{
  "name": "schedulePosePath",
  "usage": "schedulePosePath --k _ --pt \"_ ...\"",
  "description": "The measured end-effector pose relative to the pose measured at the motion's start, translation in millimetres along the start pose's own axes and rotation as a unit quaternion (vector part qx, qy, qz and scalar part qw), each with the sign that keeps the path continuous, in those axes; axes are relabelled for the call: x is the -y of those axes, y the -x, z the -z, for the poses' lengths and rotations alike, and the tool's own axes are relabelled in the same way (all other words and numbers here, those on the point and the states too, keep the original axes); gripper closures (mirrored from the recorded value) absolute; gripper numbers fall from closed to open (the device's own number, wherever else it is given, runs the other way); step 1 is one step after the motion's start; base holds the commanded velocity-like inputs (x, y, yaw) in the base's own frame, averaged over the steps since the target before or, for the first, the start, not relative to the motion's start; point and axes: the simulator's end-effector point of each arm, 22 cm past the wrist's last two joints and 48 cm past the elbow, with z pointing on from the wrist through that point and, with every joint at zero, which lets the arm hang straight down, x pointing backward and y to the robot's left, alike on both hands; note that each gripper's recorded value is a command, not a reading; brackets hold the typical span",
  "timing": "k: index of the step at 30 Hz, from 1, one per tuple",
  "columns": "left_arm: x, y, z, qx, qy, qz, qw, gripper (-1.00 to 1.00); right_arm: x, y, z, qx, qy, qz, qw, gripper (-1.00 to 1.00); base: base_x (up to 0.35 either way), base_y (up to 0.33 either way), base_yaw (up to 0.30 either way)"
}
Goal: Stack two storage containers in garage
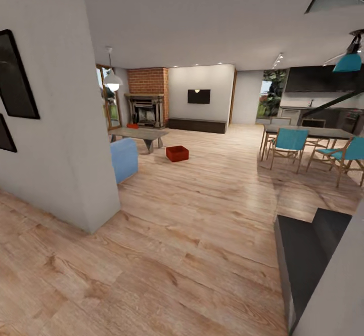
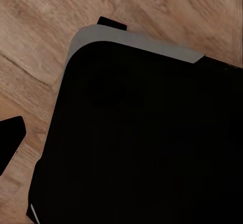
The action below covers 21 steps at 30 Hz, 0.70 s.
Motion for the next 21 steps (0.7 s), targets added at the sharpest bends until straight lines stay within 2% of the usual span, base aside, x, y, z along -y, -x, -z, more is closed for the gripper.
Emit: schedulePosePath --k 21 --pt "-1.5 0.6 0.0 0.0 0.001 0.001 1.0 -1.0 0.0 -0.1 0.0 0.0 0.0 0.0 1.0 -1.0 0.323 0.0 -0.273"
